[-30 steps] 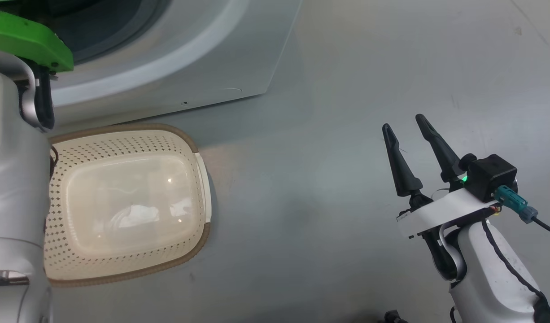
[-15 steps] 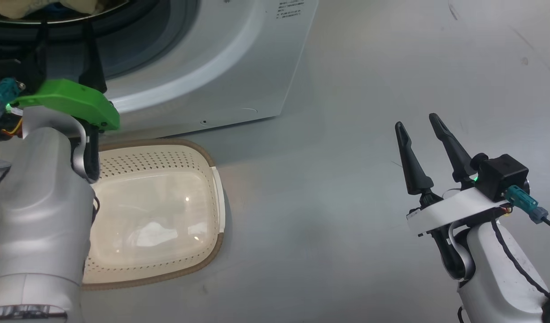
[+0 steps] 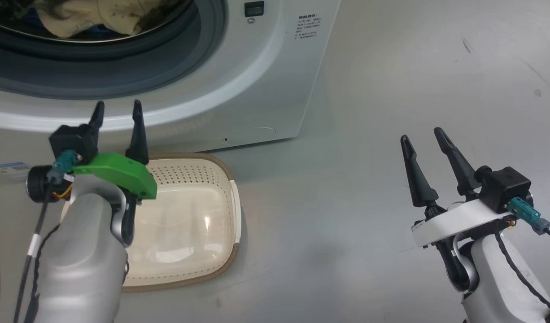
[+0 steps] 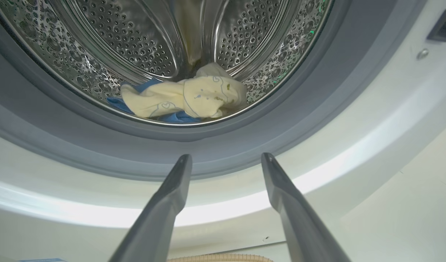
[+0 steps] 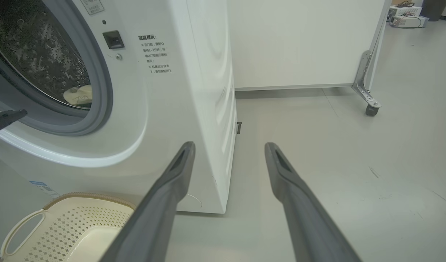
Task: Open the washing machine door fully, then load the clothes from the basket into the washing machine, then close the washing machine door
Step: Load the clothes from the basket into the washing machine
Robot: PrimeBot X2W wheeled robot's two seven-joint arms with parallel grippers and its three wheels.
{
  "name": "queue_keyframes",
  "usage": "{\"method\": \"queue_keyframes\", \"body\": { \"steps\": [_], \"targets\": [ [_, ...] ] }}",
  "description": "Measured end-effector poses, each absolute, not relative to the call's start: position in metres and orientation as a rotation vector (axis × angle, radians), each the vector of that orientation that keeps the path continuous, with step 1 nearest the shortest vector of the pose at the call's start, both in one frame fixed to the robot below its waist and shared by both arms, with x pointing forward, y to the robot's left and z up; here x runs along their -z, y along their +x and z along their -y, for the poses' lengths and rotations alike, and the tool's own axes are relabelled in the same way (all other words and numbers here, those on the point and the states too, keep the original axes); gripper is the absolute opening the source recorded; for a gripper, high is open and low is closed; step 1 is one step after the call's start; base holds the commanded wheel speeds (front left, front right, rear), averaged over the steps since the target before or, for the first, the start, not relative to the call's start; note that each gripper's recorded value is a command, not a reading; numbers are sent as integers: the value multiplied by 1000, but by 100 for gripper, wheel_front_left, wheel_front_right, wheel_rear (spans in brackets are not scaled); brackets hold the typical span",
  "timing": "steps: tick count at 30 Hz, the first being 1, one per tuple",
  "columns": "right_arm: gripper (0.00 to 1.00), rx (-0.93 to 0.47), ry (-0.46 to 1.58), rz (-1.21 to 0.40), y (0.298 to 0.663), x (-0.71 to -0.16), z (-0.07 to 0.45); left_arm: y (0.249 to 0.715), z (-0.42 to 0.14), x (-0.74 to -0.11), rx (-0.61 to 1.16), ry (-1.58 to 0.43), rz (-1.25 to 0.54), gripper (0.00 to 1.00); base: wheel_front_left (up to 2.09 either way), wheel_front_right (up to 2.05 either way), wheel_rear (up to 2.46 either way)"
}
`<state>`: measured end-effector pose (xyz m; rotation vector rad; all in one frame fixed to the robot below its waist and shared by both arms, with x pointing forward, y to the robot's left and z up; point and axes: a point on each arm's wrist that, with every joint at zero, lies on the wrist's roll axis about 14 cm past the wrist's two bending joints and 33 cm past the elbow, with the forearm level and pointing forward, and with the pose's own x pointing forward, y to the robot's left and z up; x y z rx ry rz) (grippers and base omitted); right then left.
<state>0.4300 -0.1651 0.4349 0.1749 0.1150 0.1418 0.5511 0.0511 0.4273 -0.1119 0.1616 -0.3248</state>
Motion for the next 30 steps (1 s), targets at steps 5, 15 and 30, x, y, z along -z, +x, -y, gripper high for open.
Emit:
{"method": "queue_keyframes", "body": {
  "steps": [5,15,30],
  "targets": [
    [100,-147,180,-108,423,-440,162,519,-48,-416,351,-94,-204,100,0,0,0],
    [100,-147,186,-86,404,-453,161,485,-65,-430,296,-117,-183,100,0,0,0],
    [100,-151,190,-40,379,-471,159,446,-94,-457,218,-135,-122,100,0,0,0]
  ]
}}
